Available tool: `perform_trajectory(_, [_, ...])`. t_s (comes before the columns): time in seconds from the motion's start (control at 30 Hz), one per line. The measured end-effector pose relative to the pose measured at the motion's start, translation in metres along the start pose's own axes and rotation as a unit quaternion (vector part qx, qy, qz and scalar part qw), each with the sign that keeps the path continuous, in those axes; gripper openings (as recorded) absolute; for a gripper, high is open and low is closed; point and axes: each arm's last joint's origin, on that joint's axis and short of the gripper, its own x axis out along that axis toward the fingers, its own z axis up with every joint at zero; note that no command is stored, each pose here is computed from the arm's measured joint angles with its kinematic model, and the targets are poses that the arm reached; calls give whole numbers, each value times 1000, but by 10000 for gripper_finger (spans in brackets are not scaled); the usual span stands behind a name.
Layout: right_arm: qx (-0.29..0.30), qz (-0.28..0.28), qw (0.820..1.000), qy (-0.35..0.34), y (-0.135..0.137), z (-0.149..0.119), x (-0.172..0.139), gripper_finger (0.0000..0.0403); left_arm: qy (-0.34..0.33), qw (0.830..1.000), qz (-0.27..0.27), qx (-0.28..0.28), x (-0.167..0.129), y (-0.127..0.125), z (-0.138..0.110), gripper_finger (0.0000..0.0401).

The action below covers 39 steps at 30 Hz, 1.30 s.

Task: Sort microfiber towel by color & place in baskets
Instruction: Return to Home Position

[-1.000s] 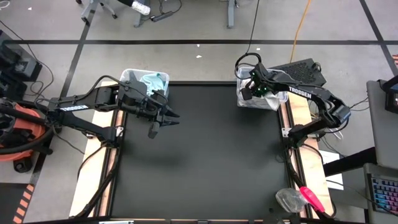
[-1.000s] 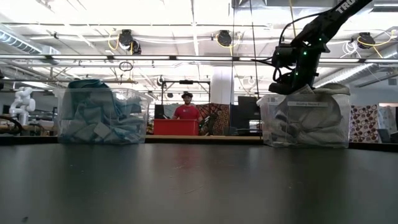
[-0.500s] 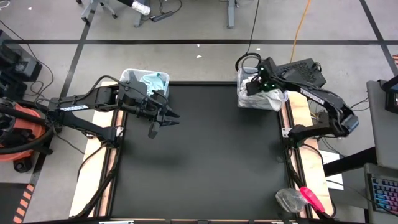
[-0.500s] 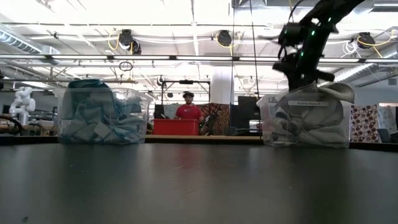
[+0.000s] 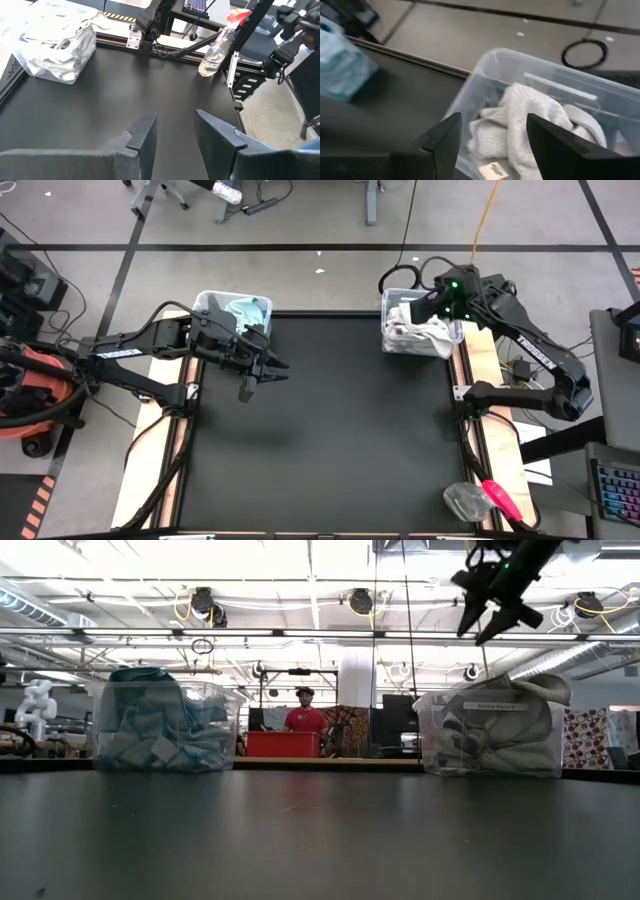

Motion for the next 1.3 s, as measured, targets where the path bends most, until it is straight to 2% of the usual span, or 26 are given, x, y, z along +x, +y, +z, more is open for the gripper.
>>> perform_trajectory(0.27, [-16,81,996,-40,10,-1,-25,217,-8,1000,25,15,0,1,1,138])
perform_trajectory(0.4, [-38,121,991,-45,16,-3,-33,217,-36,999,26,30,0,1,6,138])
perform_trajectory(0.63, [-62,163,983,-49,18,-10,-49,217,-53,997,41,42,-2,1,9,138])
perform_trajectory(0.83, [-71,169,982,-50,13,-18,-65,216,-51,995,68,52,-10,2,7,138])
perform_trajectory(1.17, [-76,96,991,57,3,-38,-59,216,0,992,113,48,-8,7,-7,138])
perform_trajectory(1.3, [-83,100,989,64,3,-39,-59,216,9,993,116,34,-4,8,-11,138])
